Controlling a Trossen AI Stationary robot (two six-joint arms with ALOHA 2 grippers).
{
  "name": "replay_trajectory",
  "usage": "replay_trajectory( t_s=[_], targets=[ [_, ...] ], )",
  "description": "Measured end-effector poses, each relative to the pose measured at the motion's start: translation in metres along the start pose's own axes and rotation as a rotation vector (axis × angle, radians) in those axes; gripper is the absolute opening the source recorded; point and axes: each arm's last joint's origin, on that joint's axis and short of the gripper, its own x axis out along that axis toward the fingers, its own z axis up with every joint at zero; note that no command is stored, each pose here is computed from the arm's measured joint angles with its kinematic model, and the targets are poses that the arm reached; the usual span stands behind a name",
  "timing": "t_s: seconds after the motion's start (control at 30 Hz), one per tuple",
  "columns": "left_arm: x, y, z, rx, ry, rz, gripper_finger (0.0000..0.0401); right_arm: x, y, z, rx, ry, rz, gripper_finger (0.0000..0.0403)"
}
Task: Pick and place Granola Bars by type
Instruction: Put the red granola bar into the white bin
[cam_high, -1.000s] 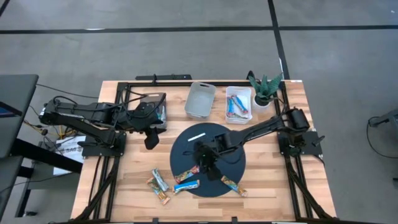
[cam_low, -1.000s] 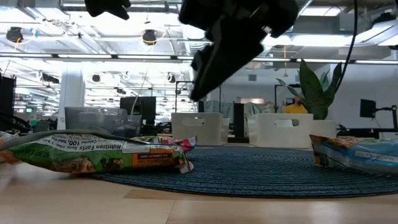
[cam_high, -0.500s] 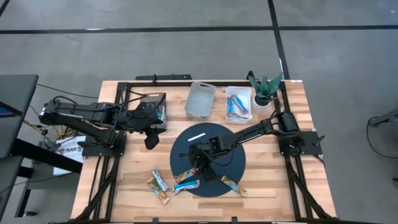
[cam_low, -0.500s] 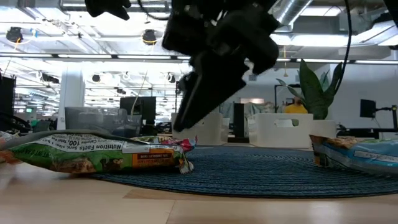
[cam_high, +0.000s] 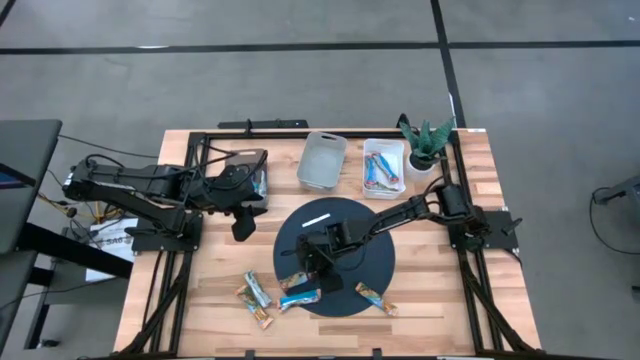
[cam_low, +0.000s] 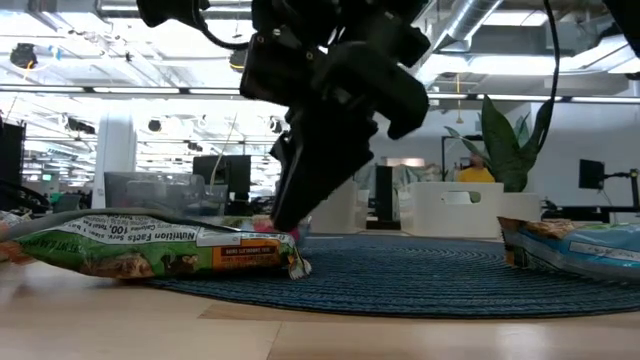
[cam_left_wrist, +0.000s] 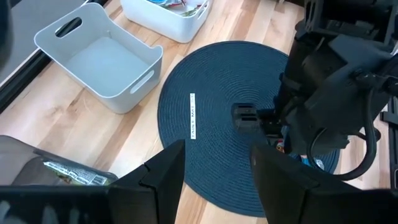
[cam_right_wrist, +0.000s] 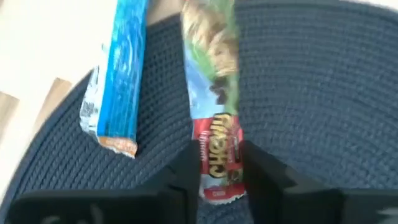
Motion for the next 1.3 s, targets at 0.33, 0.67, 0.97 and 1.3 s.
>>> replay_trajectory(
  t_s=[0.33,0.67,0.97,1.3],
  targets=[
    [0.0,0.0,0.0,0.019,-0.001,0.0,0.0171,-0.009,-0.006,0.002,0.038,-0.002,-0.008,0.0006],
    [0.0,0.0,0.0,0.02,-0.001,0.0,0.0171,-0.059,-0.04,0.034,0.122,-0.068,-0.104,0.0],
    [0.0,0.0,0.0,0.025,0.004,0.003,0.0171,-0.16,-0.077,0.025,0.237,-0.109,-0.3,0.0],
    [0.0,0.0,0.0,0.038,0.004,0.004,0.0171,-0.234,-0.086,0.014,0.284,-0.234,-0.38,0.0]
  ],
)
